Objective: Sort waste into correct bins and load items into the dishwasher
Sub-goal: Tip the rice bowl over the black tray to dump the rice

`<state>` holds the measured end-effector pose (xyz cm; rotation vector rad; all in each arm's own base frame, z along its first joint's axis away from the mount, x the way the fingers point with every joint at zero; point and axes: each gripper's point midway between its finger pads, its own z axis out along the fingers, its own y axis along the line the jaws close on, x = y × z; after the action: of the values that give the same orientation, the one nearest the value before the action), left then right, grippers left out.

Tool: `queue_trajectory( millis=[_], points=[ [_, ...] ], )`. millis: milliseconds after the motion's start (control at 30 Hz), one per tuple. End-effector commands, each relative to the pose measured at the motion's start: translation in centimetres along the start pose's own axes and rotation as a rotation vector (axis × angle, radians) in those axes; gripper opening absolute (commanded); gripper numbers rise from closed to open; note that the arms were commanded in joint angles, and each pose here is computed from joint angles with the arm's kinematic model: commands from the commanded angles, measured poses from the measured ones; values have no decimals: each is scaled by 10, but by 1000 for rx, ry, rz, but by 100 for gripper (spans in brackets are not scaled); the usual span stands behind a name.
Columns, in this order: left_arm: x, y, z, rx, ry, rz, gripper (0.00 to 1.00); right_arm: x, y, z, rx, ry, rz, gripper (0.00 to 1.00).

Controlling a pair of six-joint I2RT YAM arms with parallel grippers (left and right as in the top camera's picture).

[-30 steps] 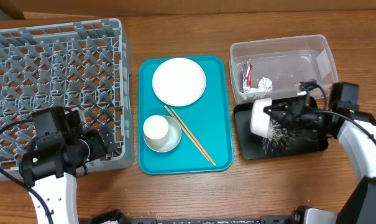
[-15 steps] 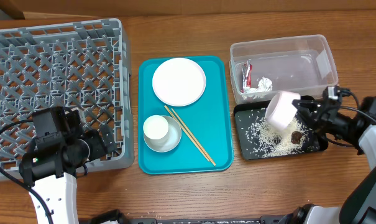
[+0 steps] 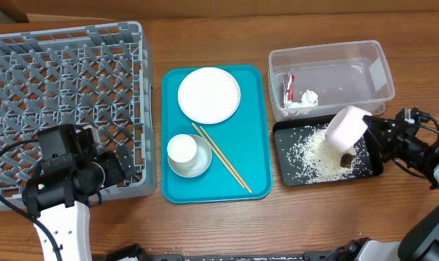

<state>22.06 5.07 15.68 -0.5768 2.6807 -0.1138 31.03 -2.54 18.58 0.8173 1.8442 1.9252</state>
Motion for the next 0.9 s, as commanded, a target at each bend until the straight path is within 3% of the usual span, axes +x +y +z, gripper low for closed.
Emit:
queue_trajectory(
  millis=[0, 267, 433, 667, 767, 867],
  points=[
    [-6, -1, -5, 10, -19, 6, 100, 2, 3, -1, -31, 10, 24, 4],
    [-6, -1, -5, 10, -20, 6, 100, 9, -9, 12, 35, 38, -70, 4],
    [-6, -1, -5, 10, -20, 6, 100, 33, -1, 38, -10, 164, -166, 4],
    [-7, -1, -5, 10, -20, 6, 100, 45, -4, 51, 0, 221, -164, 4],
    [-6, -1, -5, 10, -20, 6, 100, 43, -22, 55, 109, 208, -154, 4],
    [-5, -1, -5, 9, -15, 5, 100, 34, -51, 50, 290, 138, -16, 4]
  ],
)
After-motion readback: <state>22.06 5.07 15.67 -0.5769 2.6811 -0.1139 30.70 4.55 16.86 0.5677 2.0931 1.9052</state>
